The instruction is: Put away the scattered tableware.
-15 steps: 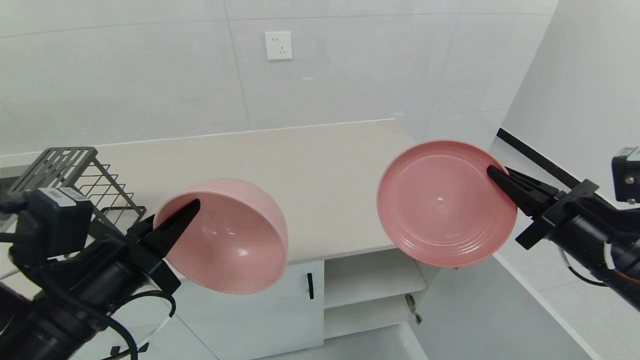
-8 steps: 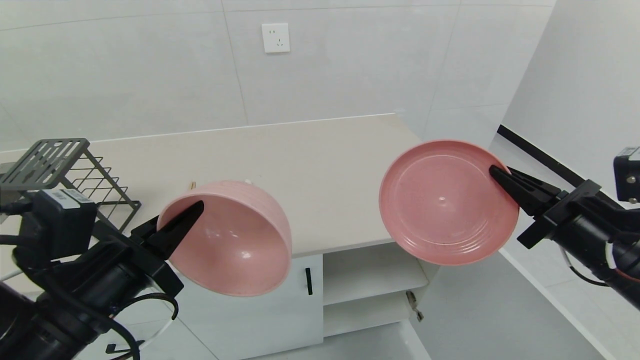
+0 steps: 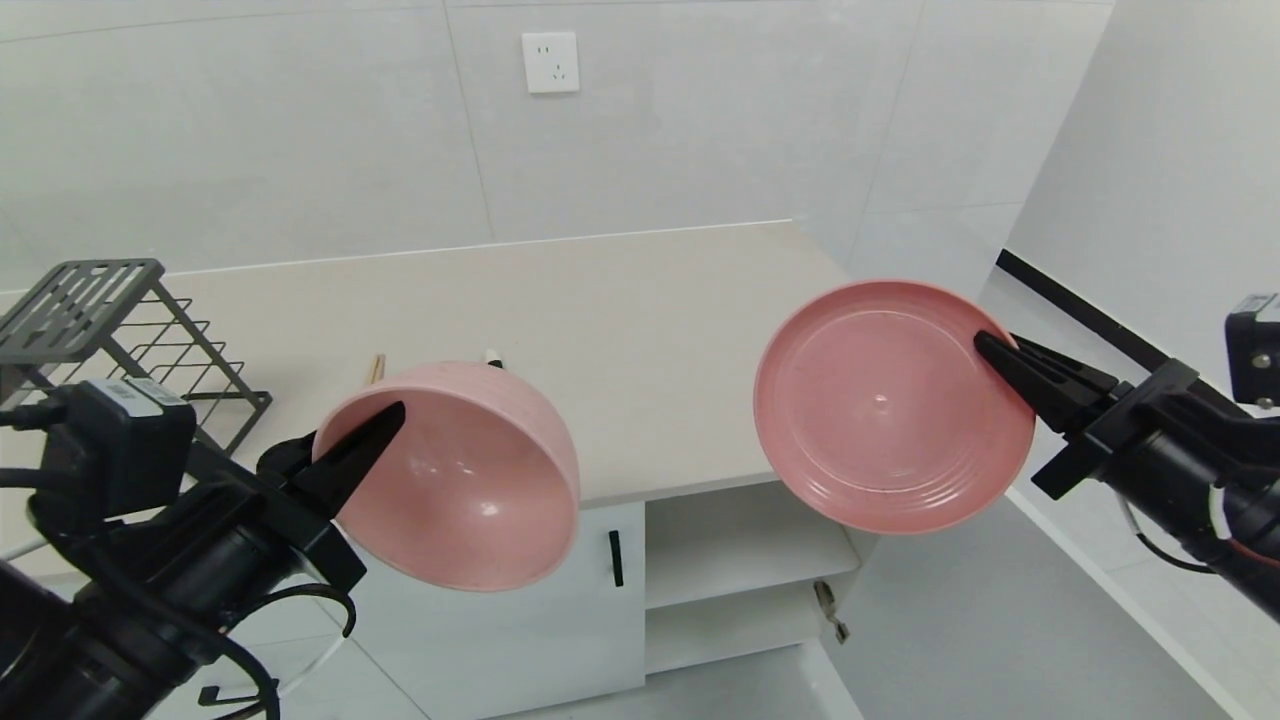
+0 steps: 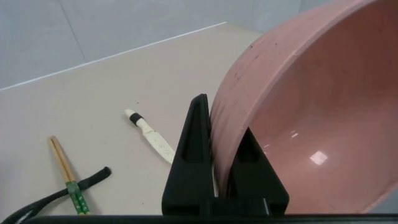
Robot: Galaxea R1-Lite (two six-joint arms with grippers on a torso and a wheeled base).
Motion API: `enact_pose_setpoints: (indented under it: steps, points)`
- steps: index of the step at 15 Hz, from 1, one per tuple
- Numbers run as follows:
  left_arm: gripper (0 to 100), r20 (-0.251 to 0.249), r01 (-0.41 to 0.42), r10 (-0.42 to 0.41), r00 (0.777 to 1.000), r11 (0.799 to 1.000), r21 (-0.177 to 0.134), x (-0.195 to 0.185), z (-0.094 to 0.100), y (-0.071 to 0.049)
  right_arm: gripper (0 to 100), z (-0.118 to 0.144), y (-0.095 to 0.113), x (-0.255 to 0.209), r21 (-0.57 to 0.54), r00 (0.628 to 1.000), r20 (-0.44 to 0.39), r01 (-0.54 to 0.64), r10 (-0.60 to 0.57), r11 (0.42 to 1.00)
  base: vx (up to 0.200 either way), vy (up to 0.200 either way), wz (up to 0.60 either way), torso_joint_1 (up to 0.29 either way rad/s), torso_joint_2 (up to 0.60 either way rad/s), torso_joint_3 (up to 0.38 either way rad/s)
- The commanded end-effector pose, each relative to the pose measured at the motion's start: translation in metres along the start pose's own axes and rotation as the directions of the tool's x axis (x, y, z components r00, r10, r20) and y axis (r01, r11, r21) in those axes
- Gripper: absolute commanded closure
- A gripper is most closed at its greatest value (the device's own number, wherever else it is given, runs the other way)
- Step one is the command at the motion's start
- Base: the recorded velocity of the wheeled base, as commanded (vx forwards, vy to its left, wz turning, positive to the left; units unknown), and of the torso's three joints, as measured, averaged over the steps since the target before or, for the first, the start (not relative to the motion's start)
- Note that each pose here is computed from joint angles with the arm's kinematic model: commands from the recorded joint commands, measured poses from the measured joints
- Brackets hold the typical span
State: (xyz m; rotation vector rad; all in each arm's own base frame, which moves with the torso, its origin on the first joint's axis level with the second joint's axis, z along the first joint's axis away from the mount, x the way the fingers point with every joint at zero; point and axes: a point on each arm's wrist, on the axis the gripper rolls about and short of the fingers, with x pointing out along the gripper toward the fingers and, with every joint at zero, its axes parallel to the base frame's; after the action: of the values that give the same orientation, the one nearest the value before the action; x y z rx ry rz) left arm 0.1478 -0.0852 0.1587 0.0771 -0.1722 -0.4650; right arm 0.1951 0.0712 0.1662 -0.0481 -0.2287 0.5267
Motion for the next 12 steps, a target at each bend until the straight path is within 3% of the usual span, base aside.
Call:
enact_pose_setpoints:
  steps: [1, 6, 12]
  points:
    - [100, -0.004, -0.001, 0.001, 1.0, 1.0, -0.001, 0.0004, -0.0007, 0.0, 100, -0.0001, -0.0001, 0.0001, -0.001, 1.0, 0.0, 0.0, 0.0, 1.0, 0.0, -0.2, 0.0, -0.002, 0.01, 0.007]
    - [100, -0.001, -0.001, 0.001, 1.0, 1.0, -0.001, -0.0002, -0.0003, 0.0001, 100, 0.0002, -0.0002, 0.0003, -0.001, 1.0, 0.002, 0.0, 0.0, 1.0, 0.0, 0.0, 0.0, -0.027, 0.06, 0.028]
    - [100, -0.007, 0.001, -0.001, 1.0, 1.0, -0.001, -0.0005, -0.0013, 0.0, 100, -0.0017, 0.0, 0.0001, 0.0, 1.0, -0.007, 0.0, 0.0, 1.0, 0.0, 0.0, 0.0, -0.251, 0.51, 0.247]
